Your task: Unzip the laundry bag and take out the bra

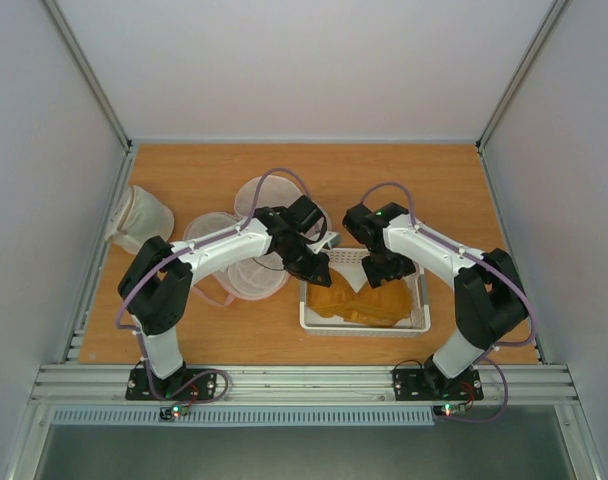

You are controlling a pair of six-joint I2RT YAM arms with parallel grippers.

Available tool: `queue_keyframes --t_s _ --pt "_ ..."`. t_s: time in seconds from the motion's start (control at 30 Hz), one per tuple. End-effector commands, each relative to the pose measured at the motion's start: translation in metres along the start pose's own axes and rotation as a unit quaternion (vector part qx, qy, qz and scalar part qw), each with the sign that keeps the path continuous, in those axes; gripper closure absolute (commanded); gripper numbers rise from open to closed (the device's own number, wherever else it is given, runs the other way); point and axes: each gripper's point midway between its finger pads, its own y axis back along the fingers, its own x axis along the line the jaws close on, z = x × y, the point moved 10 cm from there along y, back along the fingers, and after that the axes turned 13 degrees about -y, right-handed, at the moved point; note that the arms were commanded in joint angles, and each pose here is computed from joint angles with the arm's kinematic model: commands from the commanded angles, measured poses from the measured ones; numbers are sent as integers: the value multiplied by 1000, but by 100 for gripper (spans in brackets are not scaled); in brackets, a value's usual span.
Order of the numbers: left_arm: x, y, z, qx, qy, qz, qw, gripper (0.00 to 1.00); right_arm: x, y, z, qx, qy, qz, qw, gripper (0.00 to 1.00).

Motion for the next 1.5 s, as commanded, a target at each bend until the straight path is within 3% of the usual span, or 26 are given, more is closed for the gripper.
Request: queue_keyframes --t_s 0.0,0.17,0.27,0.37,0.4,0.53,0.7,0.87,1.0,1.2,1.47 --pt "0 -2 -1 -2 -4 7 1000 89 -7 14 8 -37 -24 -3 999 36" --pt "-2 1 -2 -2 -3 14 1000 89 -9 27 12 -59 -31 8 998 35" --pt "-12 14 6 -18 -18 5 1000 82 -11 52 20 -97 -37 42 994 30" --pt "-33 39 20 -32 -49 -15 998 65 -17 94 32 -164 -41 97 981 18" --pt "-40 48 22 -38 -64 -23 997 57 -20 111 36 -194 -43 112 974 3" --pt "-67 85 16 -56 -134 -41 989 24 -33 173 51 -311 -58 170 933 2" --pt "-74 136 5 -83 -191 -43 977 2 -29 210 73 -404 -75 240 879 2" --pt "-9 198 -4 -181 -85 63 978 1 -19 210 113 -433 -112 270 852 2" --pt "57 215 -36 -226 69 137 962 0 -15 185 152 -403 -136 308 851 2" --pt "148 219 -104 -281 312 170 891 1 7 133 200 -351 -144 321 868 2" --pt "196 194 -154 -267 439 213 831 1 63 48 240 -231 -79 331 912 10"
